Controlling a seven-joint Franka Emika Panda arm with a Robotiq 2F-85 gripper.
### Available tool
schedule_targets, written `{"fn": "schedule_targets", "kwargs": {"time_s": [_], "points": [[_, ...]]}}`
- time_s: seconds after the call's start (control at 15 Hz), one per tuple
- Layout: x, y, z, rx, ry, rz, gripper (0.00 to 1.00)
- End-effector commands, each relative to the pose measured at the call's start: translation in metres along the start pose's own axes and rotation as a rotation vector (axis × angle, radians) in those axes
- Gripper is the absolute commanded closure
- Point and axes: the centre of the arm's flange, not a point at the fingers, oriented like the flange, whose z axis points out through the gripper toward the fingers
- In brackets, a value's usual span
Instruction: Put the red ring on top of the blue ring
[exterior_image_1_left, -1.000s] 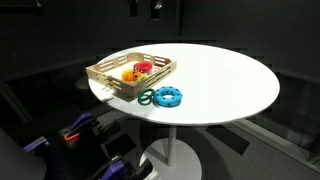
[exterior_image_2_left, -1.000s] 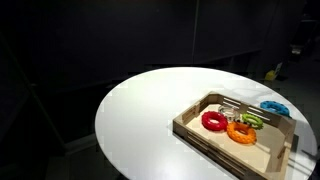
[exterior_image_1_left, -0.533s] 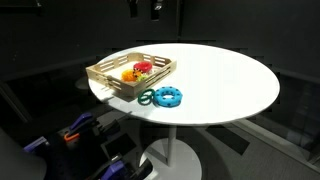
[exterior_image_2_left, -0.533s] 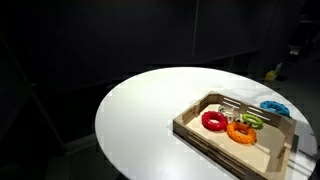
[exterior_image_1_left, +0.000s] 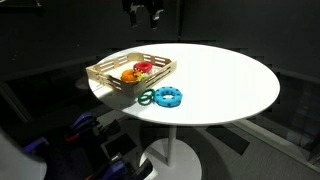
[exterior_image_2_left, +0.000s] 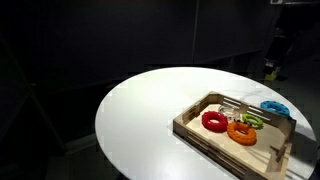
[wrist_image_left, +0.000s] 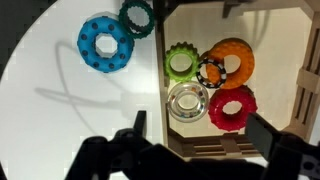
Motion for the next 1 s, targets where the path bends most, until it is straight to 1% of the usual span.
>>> {"fn": "schedule_targets", "kwargs": {"time_s": [0.0,0.33,0.53,0.6,0.67,0.93], "points": [[0.002,-0.021,0.025,0.010,-0.010,-0.052,0.00],[0.002,-0.058,0.052,0.014,-0.018,-0.150,0.00],[0.006,-0.074,0.062,0.017,-0.012,-0.203,0.00],[0.006,-0.077,0.063,0.019,-0.017,-0.215,0.00],[0.003,-0.075,0.061,0.003,-0.025,-0.185,0.00],[0.003,-0.077,0.064,0.003,-0.031,-0.190,0.00]]}}
